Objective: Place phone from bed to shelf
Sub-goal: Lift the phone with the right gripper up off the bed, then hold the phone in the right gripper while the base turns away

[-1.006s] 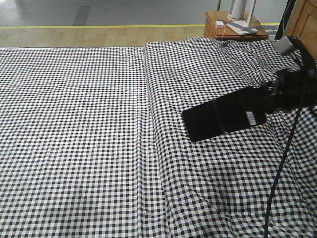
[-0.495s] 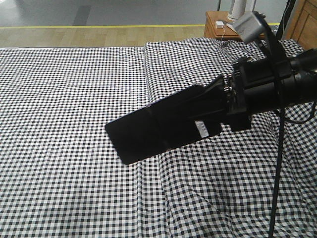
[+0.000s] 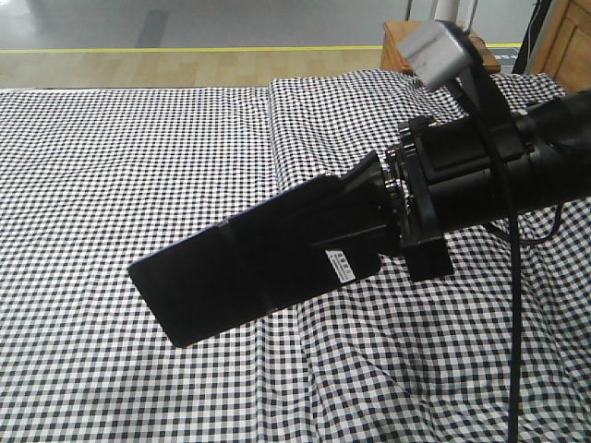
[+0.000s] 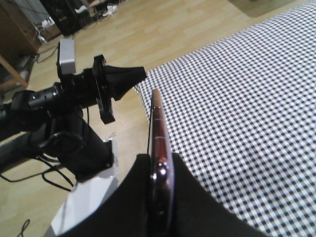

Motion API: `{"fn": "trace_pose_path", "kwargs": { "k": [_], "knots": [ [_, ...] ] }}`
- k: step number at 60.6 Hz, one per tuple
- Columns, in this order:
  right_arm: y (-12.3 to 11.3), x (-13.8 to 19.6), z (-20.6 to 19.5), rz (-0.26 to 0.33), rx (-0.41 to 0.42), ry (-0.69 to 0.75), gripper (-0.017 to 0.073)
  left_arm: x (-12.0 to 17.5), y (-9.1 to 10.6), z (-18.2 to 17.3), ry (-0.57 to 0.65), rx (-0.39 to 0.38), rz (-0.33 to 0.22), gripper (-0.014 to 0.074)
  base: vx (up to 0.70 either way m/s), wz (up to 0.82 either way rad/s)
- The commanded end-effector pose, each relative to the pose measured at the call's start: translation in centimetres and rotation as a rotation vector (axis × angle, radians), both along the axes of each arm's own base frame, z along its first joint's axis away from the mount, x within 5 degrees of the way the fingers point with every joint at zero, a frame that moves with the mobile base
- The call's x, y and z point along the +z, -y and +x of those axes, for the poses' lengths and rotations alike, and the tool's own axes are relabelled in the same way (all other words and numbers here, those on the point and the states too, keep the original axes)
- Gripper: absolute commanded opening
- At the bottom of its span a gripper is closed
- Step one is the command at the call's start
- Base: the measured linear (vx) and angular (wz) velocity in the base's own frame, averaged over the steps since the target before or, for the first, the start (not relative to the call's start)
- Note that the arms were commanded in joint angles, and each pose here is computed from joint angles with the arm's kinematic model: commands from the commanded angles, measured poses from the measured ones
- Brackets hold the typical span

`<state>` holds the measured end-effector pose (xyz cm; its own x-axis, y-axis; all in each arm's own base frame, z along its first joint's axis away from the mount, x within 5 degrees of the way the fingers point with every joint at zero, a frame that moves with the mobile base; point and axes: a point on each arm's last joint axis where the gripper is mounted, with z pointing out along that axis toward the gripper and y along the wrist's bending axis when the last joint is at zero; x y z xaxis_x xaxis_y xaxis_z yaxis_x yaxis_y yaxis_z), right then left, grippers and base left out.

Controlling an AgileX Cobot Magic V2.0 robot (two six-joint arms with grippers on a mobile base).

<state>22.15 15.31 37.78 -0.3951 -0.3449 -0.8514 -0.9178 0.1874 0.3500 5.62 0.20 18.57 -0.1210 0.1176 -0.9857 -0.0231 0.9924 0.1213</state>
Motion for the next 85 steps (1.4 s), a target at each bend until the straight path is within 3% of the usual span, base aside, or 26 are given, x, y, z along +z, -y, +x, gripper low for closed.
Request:
{"fn": "trace_pose_path", "kwargs": {
  "k": [1, 85],
  "knots": [
    [-0.10, 2.73, -1.58, 0.143, 0.056, -0.001, -0.0002, 1.45, 0.02, -0.13, 0.108, -0.002, -0.011, 0.0001, 0.00, 0.00],
    [-0.11, 2.80, -1.58, 0.151, 0.055, -0.002, -0.0002, 1.45, 0.02, -0.13, 0.108, -0.002, -0.011, 0.0001, -0.01, 0.03]
  ]
}}
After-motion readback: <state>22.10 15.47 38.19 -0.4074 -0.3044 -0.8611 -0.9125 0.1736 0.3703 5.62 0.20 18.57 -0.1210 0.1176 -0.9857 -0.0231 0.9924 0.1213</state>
